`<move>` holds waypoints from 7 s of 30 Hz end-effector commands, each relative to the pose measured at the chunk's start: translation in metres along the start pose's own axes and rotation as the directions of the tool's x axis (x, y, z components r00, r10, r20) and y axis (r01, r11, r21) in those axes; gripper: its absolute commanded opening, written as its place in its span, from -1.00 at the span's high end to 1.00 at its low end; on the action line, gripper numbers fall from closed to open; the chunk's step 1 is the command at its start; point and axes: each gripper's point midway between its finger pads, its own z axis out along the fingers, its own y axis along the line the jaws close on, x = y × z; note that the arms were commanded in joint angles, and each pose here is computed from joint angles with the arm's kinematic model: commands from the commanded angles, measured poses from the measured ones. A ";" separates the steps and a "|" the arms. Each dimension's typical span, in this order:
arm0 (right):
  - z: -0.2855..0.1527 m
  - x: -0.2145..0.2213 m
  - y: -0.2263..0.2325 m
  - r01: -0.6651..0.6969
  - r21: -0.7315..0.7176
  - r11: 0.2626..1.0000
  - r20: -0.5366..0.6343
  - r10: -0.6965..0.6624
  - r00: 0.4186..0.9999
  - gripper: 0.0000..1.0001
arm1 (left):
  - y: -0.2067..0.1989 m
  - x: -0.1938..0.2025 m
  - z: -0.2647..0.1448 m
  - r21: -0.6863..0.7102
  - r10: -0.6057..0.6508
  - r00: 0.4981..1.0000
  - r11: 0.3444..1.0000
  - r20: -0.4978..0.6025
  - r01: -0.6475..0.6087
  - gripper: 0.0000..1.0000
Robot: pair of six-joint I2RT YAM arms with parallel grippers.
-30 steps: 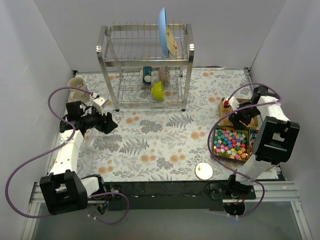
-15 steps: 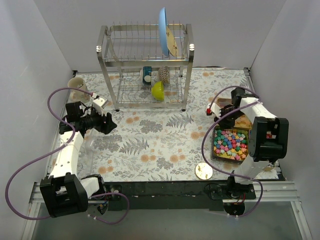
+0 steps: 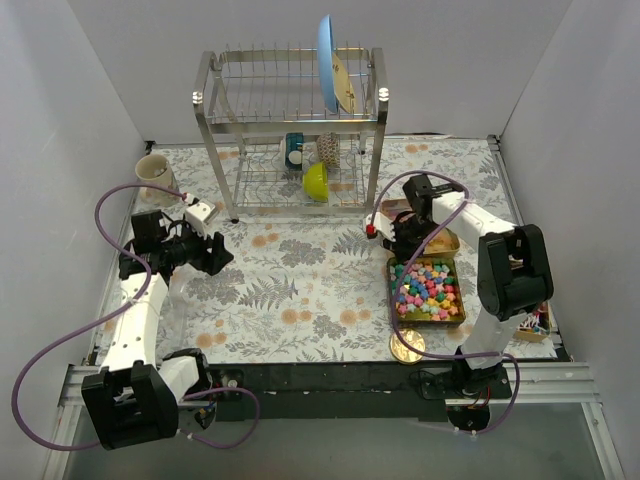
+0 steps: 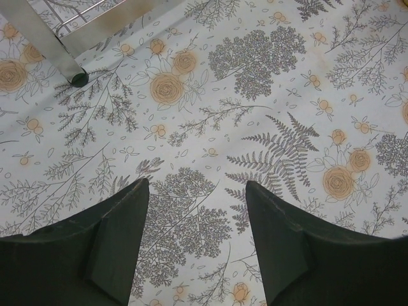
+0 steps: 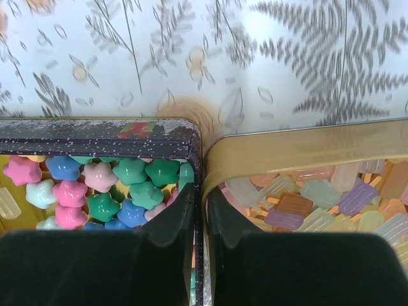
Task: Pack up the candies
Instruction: Move the storage box to the center of the board, then pick up the packing bottle from the center of the board.
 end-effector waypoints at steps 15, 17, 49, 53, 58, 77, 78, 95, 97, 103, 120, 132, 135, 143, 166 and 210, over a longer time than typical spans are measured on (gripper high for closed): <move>0.023 -0.082 -0.030 -0.162 0.087 0.983 0.111 0.152 0.982 0.32 | -0.002 0.001 -0.004 -0.023 0.050 0.999 0.999 0.022 -0.049 -0.24; 0.017 -0.086 -0.034 -0.164 0.119 0.979 0.115 0.150 0.982 0.25 | -0.001 0.000 -0.004 -0.026 0.051 0.998 0.998 0.020 -0.051 -0.24; 0.039 -0.097 0.071 0.136 -0.129 0.982 0.052 -0.130 0.990 0.97 | -0.008 0.001 -0.006 -0.019 0.044 0.998 0.999 0.043 -0.043 -0.25; 0.060 -0.134 0.072 0.189 -0.166 0.968 0.085 -0.177 0.981 0.97 | -0.008 0.001 -0.007 -0.029 0.038 0.998 0.999 0.045 -0.036 -0.25; 0.091 -0.178 0.057 0.171 -0.180 0.969 0.127 -0.150 0.980 0.97 | -0.002 -0.004 -0.008 -0.063 -0.032 0.999 0.997 0.040 0.035 -0.26; 0.134 -0.256 -0.078 0.228 0.123 0.966 0.150 -0.245 0.958 0.97 | -0.009 -0.005 -0.017 -0.066 -0.018 0.999 0.998 0.036 0.020 -0.27; 0.130 -0.257 -0.079 0.226 0.126 0.966 0.153 -0.244 0.958 0.97 | -0.008 -0.005 -0.017 -0.068 -0.011 0.999 0.998 0.036 0.014 -0.27; -0.066 -0.080 -0.005 -0.397 0.210 0.894 0.194 0.359 0.913 0.26 | -0.020 -0.022 0.007 0.038 0.053 0.988 0.997 0.148 -0.059 -0.32; -0.088 -0.022 -0.013 -0.538 0.293 0.791 0.174 0.509 0.843 0.25 | -0.020 -0.022 0.009 0.044 0.057 0.987 0.997 0.152 -0.065 -0.33; -0.128 0.100 0.000 -0.759 0.468 0.452 0.149 0.806 0.572 0.21 | -0.019 -0.024 0.010 0.039 0.074 0.984 0.996 0.165 -0.082 -0.34; -0.107 0.230 0.054 -0.833 0.528 0.166 0.081 0.966 0.244 0.18 | -0.017 -0.019 0.011 0.020 0.048 0.987 0.998 0.153 -0.052 -0.34; -0.103 0.217 0.014 -0.850 0.467 0.246 0.099 0.940 0.326 0.86 | -0.014 -0.016 0.015 0.028 0.005 0.992 1.000 0.129 -0.009 -0.33; -0.099 0.202 -0.002 -0.843 0.450 0.296 0.100 0.921 0.377 0.89 | -0.014 -0.016 0.015 0.028 -0.003 0.992 1.000 0.125 0.000 -0.33; -0.067 0.147 -0.017 -0.773 0.374 0.513 0.024 0.828 0.561 0.92 | -0.013 -0.014 0.015 0.021 -0.005 0.993 1.000 0.114 0.003 -0.33; -0.026 0.075 0.038 -0.191 0.109 0.976 -0.125 0.204 0.971 0.97 | -0.015 -0.008 0.017 0.036 -0.019 0.995 0.999 0.101 0.015 -0.32; -0.103 -0.082 0.058 -0.367 0.077 0.927 0.411 0.306 0.859 -0.32 | 0.065 0.046 -0.114 -0.350 -0.244 0.807 0.935 -0.538 0.049 -0.42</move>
